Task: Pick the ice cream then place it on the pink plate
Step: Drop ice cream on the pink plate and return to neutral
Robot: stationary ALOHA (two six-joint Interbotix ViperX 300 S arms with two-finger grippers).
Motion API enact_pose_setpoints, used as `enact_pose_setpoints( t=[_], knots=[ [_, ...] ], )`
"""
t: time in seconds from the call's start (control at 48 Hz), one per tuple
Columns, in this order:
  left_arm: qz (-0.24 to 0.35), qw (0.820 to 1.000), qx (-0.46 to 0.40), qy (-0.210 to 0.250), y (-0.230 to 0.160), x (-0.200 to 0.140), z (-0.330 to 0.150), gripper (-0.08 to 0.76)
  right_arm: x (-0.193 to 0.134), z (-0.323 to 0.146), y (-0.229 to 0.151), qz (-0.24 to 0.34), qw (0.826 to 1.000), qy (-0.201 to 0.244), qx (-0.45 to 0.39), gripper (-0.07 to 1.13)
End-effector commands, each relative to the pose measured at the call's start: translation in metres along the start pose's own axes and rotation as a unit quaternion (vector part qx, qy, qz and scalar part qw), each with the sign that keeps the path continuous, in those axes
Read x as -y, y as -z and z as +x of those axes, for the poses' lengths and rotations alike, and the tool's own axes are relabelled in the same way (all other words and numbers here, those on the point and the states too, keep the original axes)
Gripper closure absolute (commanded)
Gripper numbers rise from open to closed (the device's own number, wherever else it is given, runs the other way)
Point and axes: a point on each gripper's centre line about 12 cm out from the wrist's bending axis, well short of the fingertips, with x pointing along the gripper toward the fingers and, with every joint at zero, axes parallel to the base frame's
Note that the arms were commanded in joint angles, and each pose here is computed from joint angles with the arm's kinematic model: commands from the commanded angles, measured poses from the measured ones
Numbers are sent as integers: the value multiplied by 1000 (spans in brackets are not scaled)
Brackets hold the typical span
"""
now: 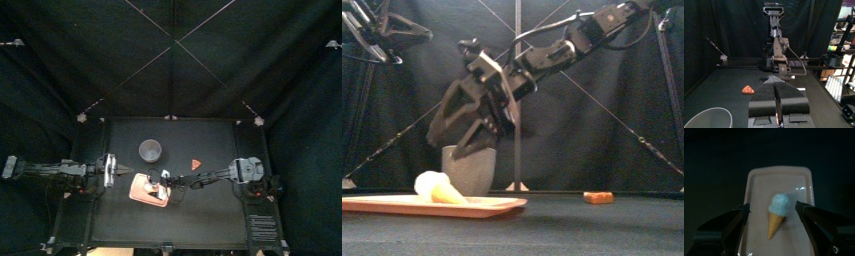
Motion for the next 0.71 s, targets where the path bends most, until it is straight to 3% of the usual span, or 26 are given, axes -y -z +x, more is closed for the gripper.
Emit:
enact_pose_setpoints(
  t=[0.021,0.333,0.708],
  knots=[
    [1,1000,9,-1,-6,0,1,700,4,-64,-45,-16,998,-1,68,14],
    [2,1000,10,0,-5,0,0,700,7,-183,-40,-24,987,-22,160,14],
    [2,1000,9,-3,-4,-1,-1,698,2,-300,12,-36,946,-92,310,14]
  ],
)
